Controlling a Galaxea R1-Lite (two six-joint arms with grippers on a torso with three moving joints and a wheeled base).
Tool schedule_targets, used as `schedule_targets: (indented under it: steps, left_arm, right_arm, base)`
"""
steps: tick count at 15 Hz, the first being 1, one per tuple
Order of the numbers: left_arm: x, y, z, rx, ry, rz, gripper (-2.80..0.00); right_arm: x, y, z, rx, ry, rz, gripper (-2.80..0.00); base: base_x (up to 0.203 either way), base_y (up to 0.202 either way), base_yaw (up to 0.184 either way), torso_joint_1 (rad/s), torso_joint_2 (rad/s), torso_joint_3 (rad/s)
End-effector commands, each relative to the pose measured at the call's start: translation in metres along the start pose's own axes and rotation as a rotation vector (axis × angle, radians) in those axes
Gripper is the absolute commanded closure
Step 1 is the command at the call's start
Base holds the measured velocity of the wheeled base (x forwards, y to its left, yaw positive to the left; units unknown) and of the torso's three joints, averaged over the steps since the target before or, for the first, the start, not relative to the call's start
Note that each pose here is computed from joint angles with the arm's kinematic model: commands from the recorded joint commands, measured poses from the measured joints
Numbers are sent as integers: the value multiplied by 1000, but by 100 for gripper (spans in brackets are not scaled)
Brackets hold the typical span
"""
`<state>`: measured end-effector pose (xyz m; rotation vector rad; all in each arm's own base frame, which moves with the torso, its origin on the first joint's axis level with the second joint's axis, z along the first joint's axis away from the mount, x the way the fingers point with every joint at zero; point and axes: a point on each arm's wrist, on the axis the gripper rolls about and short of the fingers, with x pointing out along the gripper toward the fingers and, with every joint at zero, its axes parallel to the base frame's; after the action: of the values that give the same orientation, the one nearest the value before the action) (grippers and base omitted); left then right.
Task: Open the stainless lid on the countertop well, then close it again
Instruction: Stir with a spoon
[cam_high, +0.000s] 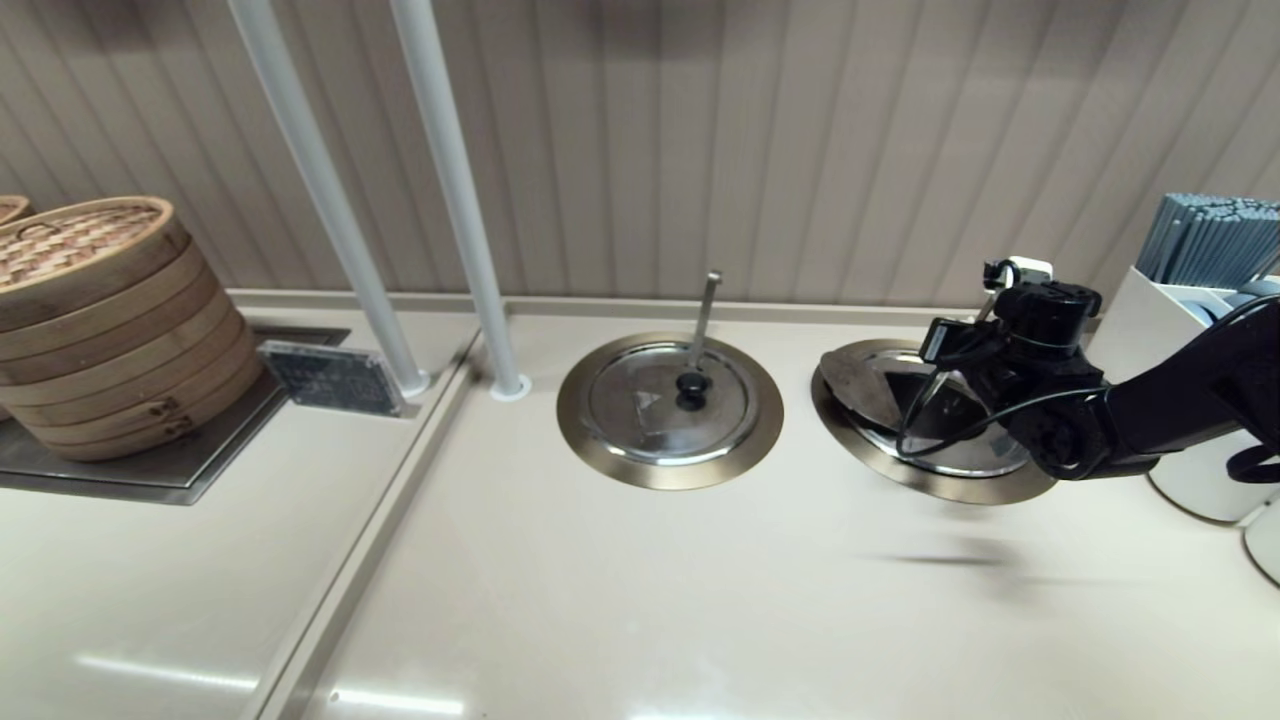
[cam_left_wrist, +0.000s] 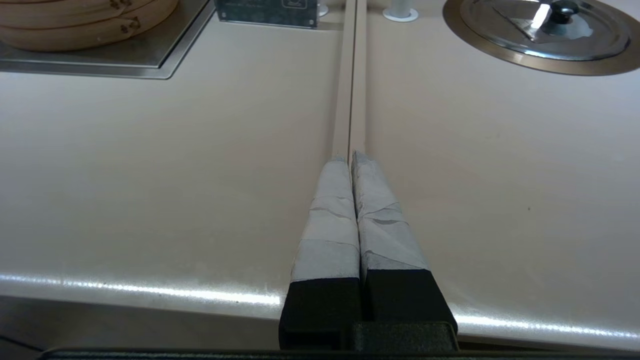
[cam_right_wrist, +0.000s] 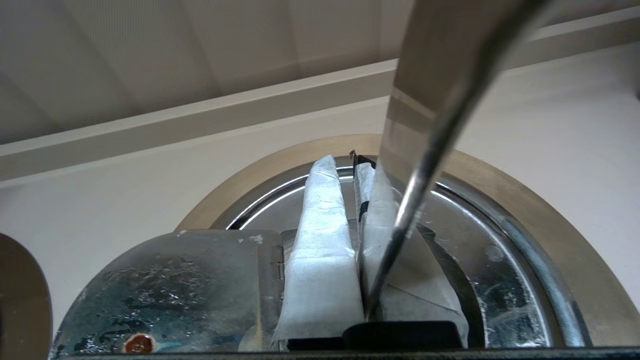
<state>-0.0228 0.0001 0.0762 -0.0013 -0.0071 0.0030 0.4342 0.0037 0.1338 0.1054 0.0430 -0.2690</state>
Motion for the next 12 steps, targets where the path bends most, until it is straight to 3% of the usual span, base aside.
schedule_targets:
  steps: [1, 5, 9, 12]
  left_arm:
    - [0, 0, 0, 0, -1, 0, 0]
    - [0, 0, 0, 0, -1, 0, 0]
    - [0, 0, 0, 0, -1, 0, 0]
    - [0, 0, 0, 0, -1, 0, 0]
  right_arm:
    - [-8, -9, 6, -2, 8, 36, 0]
    - [7, -44, 7, -63, -2, -35, 0]
    - [13, -42, 13, -56, -34, -59, 0]
    - [24, -21, 6, 15, -56, -57, 0]
  base:
    - [0, 0, 0, 0, 0, 0]
    - [0, 0, 0, 0, 0, 0]
    - [0, 0, 0, 0, 0, 0]
    - [0, 0, 0, 0, 0, 0]
